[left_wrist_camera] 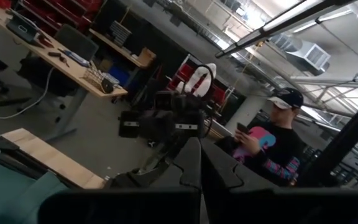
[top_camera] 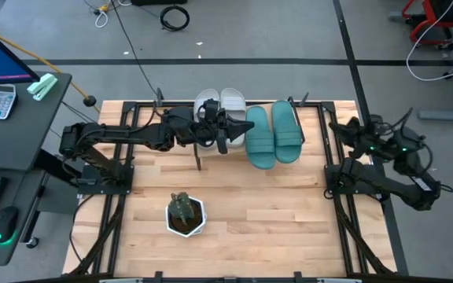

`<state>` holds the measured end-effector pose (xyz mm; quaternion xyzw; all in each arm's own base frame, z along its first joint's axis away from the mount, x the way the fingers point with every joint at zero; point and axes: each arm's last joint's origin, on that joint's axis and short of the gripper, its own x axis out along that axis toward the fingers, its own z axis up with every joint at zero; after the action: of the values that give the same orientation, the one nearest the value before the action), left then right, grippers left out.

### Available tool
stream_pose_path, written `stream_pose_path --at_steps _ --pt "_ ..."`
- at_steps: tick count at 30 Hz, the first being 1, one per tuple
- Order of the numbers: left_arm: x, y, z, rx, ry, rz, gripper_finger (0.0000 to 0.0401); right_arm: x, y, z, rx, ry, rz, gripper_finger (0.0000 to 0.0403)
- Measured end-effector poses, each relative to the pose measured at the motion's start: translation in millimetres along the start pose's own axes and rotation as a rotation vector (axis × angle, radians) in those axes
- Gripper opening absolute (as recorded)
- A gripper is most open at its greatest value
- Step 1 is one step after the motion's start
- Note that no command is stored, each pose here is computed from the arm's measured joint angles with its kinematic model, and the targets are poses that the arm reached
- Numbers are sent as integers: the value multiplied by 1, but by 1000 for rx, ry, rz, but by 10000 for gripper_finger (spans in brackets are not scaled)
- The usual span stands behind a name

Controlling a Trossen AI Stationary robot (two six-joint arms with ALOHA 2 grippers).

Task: Pick and place slides into the shelf
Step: Return to Home Position

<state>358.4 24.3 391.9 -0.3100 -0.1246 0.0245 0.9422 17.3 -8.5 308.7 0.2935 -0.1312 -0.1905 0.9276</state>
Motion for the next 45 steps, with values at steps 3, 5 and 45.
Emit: stream_pose_path --at_steps 3,5,45 --pt "0 0 0 0 9 -11 4 12 -4 -8 3 -32 67 0" --pt "0 0 0 1 14 -8 6 20 -8 -14 13 -62 112 0" --pt "0 8 -2 21 114 -51 3 50 -40 -103 99 -11 529 1"
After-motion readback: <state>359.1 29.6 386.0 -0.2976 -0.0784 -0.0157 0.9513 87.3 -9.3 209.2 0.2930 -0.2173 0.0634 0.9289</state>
